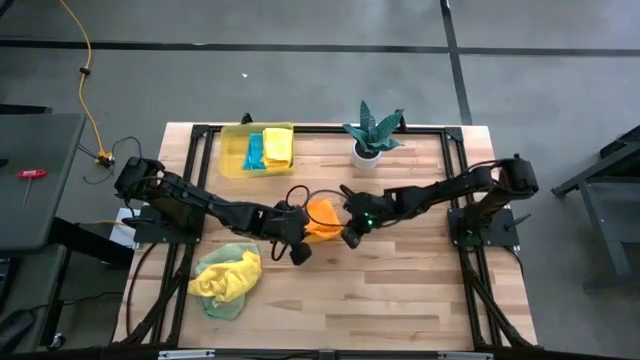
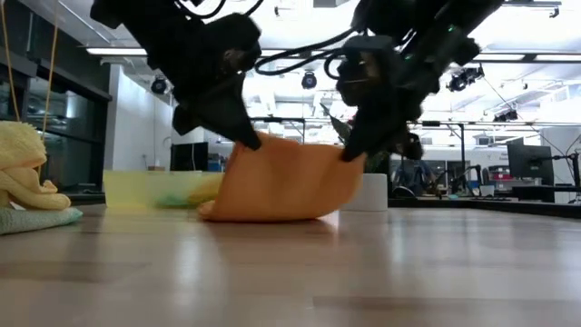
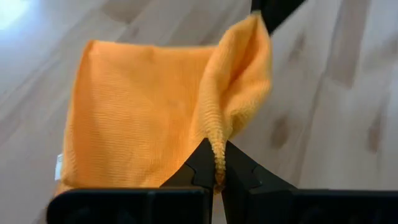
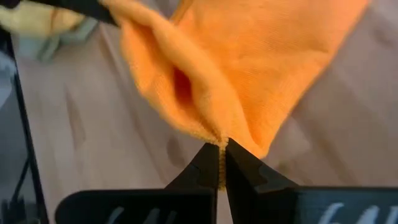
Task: Fold microfiber towels
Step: Fold the orange microfiber cloth
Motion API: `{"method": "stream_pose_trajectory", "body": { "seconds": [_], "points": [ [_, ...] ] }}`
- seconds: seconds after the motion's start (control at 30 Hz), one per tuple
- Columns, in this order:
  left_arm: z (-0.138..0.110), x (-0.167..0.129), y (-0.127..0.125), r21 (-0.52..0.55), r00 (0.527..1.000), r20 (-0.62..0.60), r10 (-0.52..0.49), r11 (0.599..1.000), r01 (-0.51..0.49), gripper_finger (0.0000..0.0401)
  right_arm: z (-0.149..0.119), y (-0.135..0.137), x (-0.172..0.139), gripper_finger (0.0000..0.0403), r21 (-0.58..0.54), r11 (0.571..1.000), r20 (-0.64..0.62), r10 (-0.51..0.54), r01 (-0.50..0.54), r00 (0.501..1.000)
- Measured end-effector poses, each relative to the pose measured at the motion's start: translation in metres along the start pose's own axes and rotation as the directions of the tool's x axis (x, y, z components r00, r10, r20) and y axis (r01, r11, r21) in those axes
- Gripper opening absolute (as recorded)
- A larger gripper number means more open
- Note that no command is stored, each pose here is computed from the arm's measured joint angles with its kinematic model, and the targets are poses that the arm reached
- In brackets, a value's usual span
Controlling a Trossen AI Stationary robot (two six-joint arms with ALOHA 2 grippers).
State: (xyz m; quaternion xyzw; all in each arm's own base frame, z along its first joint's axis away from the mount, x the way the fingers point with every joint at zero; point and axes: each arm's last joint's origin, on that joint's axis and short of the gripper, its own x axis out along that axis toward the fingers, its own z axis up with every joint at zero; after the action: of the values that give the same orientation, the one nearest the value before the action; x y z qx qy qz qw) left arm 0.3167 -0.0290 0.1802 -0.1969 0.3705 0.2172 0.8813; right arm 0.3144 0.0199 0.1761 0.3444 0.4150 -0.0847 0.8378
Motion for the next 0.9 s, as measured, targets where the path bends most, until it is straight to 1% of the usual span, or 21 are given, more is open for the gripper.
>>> {"method": "stream_pose_trajectory", "body": {
  "seconds": [0.13, 0.2, 0.23, 0.3, 0.43, 0.53, 0.63, 0.67, 0.77, 0.9],
  "points": [
    [0.002, 0.01, -0.006, 0.029, 0.997, 0.042, -0.06, 0.998, 0.058, 0.0, -0.012, 0.005, -0.013, 0.0, -0.014, 0.998, -0.05, -0.063, 0.062, 0.997],
    [0.005, 0.018, -0.007, 0.064, 0.996, 0.036, -0.087, 0.994, 0.085, 0.0, -0.018, 0.009, -0.02, 0.0, -0.008, 0.997, -0.052, -0.071, 0.07, 0.996],
    [0.006, 0.022, -0.006, 0.094, 0.995, 0.023, -0.093, 0.991, 0.09, 0.0, -0.022, 0.013, -0.023, 0.0, 0.005, 0.998, -0.048, -0.058, 0.058, 0.997],
    [0.01, 0.03, -0.004, 0.161, 0.995, 0.002, -0.097, 0.982, 0.096, 0.0, -0.033, 0.019, -0.025, 0.0, 0.041, 0.999, -0.024, -0.034, 0.035, 0.999],
    [0.024, 0.039, 0.003, 0.255, 0.993, -0.028, -0.115, 0.96, 0.119, 0.0, -0.059, 0.029, -0.021, 0.0, 0.139, 0.99, 0.033, -0.004, 0.0, 0.999],
    [0.034, 0.04, 0.007, 0.343, 0.993, -0.007, -0.119, 0.932, 0.114, 0.0, -0.074, 0.037, -0.019, 0.0, 0.226, 0.973, 0.114, 0.023, -0.049, 0.993],
    [0.04, 0.041, 0.013, 0.426, 0.993, -0.005, -0.116, 0.898, 0.107, 0.0, -0.081, 0.043, -0.02, 0.0, 0.28, 0.957, 0.189, 0.019, -0.072, 0.982],
    [0.04, 0.041, 0.015, 0.437, 0.993, -0.016, -0.115, 0.893, 0.11, 0.0, -0.082, 0.045, -0.02, 0.0, 0.292, 0.953, 0.208, 0.019, -0.081, 0.978],
    [0.038, 0.04, 0.018, 0.433, 0.994, -0.043, -0.097, 0.895, 0.106, 0.0, -0.077, 0.046, -0.021, 0.0, 0.325, 0.94, 0.251, 0.025, -0.108, 0.968],
    [0.035, 0.04, 0.016, 0.391, 0.995, -0.057, -0.085, 0.915, 0.101, 0.0, -0.069, 0.039, -0.02, 0.0, 0.386, 0.917, 0.286, -0.02, -0.096, 0.958]
  ]
}}
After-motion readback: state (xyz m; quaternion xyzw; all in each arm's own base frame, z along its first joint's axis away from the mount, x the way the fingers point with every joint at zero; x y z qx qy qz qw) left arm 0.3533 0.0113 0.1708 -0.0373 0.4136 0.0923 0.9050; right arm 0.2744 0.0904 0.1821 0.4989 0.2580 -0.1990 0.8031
